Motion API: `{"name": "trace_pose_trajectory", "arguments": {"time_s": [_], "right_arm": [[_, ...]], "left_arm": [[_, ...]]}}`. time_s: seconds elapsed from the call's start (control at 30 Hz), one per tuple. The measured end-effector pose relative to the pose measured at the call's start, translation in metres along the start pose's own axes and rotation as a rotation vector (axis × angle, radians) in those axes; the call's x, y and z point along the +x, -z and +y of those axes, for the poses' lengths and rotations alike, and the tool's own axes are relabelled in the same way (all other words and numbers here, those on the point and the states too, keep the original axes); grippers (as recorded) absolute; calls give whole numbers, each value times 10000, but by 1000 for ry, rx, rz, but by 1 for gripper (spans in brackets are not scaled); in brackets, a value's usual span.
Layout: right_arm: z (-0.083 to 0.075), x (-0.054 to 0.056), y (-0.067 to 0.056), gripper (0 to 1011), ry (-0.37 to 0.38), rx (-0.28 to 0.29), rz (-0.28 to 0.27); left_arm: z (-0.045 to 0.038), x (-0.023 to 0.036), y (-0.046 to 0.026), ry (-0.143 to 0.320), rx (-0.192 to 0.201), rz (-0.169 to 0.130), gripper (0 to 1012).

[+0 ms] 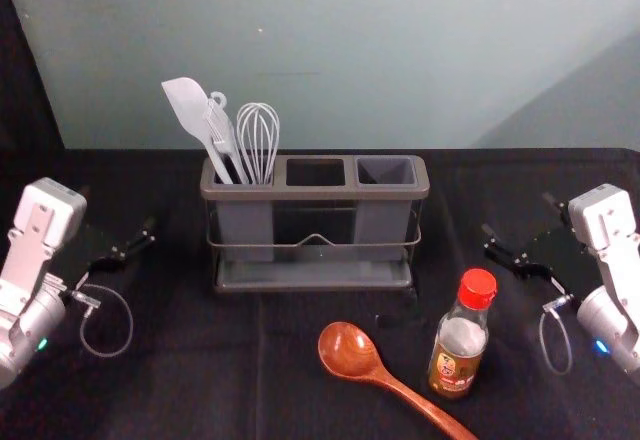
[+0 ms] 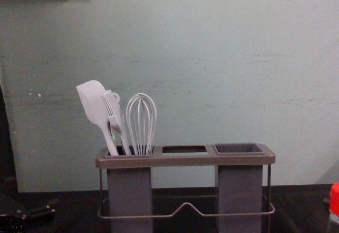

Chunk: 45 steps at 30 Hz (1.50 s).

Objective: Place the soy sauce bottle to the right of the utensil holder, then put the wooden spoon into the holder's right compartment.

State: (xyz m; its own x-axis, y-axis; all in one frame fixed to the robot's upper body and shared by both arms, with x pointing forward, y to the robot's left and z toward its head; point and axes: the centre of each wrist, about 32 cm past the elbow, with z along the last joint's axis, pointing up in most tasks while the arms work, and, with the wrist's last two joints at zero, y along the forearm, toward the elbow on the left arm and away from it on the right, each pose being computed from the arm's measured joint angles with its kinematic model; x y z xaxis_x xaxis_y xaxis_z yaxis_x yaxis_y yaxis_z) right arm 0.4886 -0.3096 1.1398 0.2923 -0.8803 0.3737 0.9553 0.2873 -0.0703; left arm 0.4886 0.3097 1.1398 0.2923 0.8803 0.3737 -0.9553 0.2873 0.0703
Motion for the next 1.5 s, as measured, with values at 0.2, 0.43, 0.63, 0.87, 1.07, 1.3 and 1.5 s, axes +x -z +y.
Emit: {"name": "trace_pose_trajectory", "arguments": {"time_s": [0.2, 0.43, 0.63, 0.87, 1.07, 1.3, 1.5], "right_arm": [[0, 0, 0, 1004, 0, 0, 0], [0, 0, 0, 1004, 0, 0, 0], [0, 0, 0, 1004, 0, 0, 0], [0, 0, 0, 1004, 0, 0, 0], [0, 0, 0, 1004, 0, 0, 0], [0, 0, 0, 1004, 0, 0, 0], [0, 0, 0, 1004, 0, 0, 0]], "left_arm": [[0, 0, 0, 0, 0, 0, 1011], [0, 0, 0, 0, 0, 0, 1011], [0, 0, 0, 0, 0, 0, 1011], [0, 0, 0, 0, 0, 0, 1012], [0, 0, 0, 0, 0, 0, 1011], [0, 0, 0, 0, 0, 0, 1011], [0, 0, 0, 0, 0, 0, 1011]]}}
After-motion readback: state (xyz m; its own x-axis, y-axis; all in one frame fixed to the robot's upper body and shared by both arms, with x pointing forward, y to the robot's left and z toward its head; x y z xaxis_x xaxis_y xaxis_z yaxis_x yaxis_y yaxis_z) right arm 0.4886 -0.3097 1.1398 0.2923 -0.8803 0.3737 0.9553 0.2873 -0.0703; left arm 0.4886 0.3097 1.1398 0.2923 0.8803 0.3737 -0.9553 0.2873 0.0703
